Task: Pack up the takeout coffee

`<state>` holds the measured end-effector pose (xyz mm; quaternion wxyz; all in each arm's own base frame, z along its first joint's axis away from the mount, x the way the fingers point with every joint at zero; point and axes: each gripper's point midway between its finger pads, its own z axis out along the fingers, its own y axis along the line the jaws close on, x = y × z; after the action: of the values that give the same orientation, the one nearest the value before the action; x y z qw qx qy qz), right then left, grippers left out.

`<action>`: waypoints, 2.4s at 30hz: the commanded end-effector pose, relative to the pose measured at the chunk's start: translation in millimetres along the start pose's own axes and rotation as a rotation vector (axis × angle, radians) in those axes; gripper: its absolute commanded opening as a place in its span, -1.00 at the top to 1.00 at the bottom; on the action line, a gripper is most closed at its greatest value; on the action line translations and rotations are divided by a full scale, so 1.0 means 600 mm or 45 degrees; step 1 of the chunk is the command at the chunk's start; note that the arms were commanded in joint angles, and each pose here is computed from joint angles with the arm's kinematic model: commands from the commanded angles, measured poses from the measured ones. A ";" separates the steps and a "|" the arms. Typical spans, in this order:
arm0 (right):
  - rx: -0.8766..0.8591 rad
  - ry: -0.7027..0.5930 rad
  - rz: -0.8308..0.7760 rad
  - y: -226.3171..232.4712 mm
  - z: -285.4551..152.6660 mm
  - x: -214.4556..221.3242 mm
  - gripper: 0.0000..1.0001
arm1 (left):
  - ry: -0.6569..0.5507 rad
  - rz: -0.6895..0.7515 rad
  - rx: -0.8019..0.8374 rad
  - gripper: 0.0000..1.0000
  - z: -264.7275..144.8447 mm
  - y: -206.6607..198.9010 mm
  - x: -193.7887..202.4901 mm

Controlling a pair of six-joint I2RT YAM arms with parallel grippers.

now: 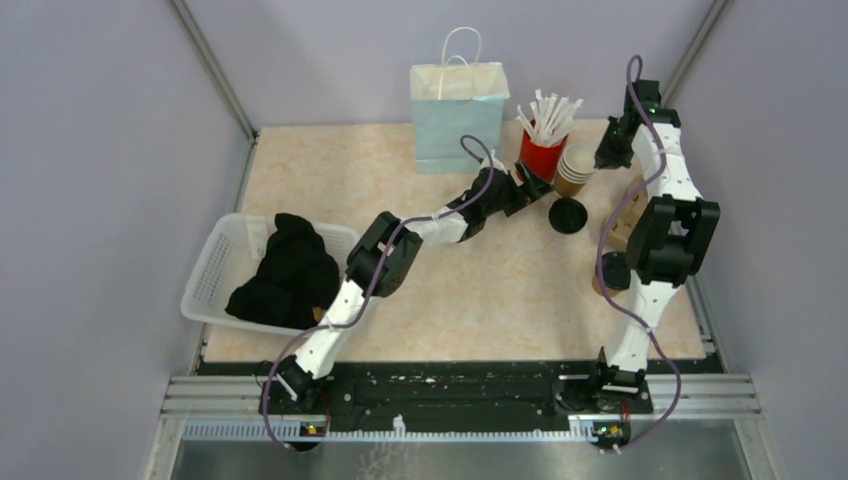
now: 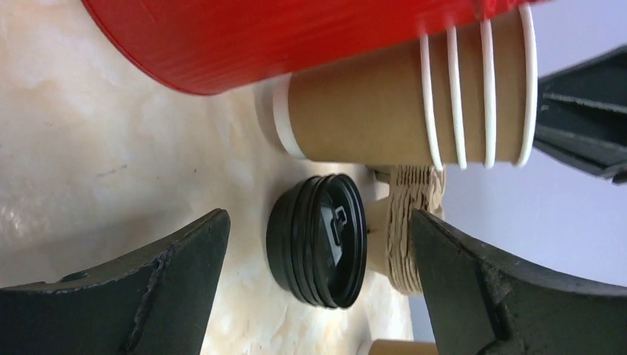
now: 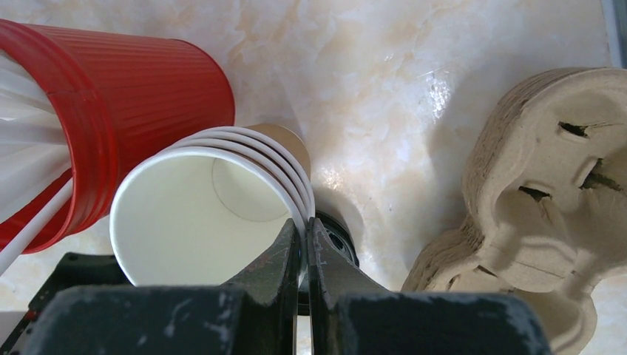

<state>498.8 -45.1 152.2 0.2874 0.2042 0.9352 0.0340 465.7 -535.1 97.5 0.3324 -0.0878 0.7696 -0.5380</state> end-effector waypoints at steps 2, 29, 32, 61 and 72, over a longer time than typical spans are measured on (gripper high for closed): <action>-0.060 -0.018 -0.030 0.021 -0.008 0.001 1.00 | -0.164 -0.019 0.198 -0.97 0.020 -0.086 -0.058; -0.062 -0.021 -0.060 0.042 -0.026 0.016 0.58 | -0.153 -0.106 0.124 -0.97 0.028 -0.037 -0.038; -0.047 -0.034 -0.063 0.041 -0.031 0.004 0.40 | -0.146 -0.069 0.129 -0.97 0.024 -0.045 -0.039; -0.016 -0.004 -0.101 0.045 -0.010 0.003 0.92 | -0.164 -0.049 0.190 -0.97 0.025 -0.069 -0.060; -0.009 0.008 -0.100 0.040 -0.010 0.012 1.00 | -0.173 -0.095 0.217 -0.97 0.022 -0.077 -0.068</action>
<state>493.8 -24.0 143.5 0.2661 0.1729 0.9480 0.0243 487.0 -543.2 98.1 0.3387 -0.1317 0.7424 -0.5628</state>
